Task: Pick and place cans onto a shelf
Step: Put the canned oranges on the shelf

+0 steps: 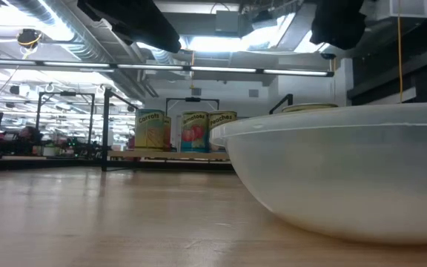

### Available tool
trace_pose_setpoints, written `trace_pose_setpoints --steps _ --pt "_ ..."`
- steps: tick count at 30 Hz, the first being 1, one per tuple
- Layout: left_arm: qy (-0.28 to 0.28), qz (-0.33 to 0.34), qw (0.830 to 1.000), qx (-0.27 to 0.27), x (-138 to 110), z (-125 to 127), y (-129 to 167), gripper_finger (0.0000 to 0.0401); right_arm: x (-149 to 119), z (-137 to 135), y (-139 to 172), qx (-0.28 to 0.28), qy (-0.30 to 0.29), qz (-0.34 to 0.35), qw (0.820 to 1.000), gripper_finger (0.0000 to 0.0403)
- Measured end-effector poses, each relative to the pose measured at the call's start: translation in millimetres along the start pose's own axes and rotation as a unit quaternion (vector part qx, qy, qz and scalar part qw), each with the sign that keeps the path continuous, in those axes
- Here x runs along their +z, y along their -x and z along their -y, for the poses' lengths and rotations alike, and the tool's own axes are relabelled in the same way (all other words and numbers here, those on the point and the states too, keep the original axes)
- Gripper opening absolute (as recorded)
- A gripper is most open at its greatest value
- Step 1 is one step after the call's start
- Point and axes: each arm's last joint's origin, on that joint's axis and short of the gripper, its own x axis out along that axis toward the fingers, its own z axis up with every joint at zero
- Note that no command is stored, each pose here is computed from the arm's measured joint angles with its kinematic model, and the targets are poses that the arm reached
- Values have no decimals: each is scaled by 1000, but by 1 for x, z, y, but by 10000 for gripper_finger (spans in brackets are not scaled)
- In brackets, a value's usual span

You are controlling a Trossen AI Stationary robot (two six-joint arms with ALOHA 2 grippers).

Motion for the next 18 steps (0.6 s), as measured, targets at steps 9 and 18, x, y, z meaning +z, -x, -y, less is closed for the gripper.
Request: trace_pose_setpoints --steps 9,18 --pt "0 0 1000 0 0 0 0 86 -8 6 -7 -69 0 32 997 152" --pt "0 0 1000 0 0 0 0 86 -21 13 -23 -61 -1 44 997 152"
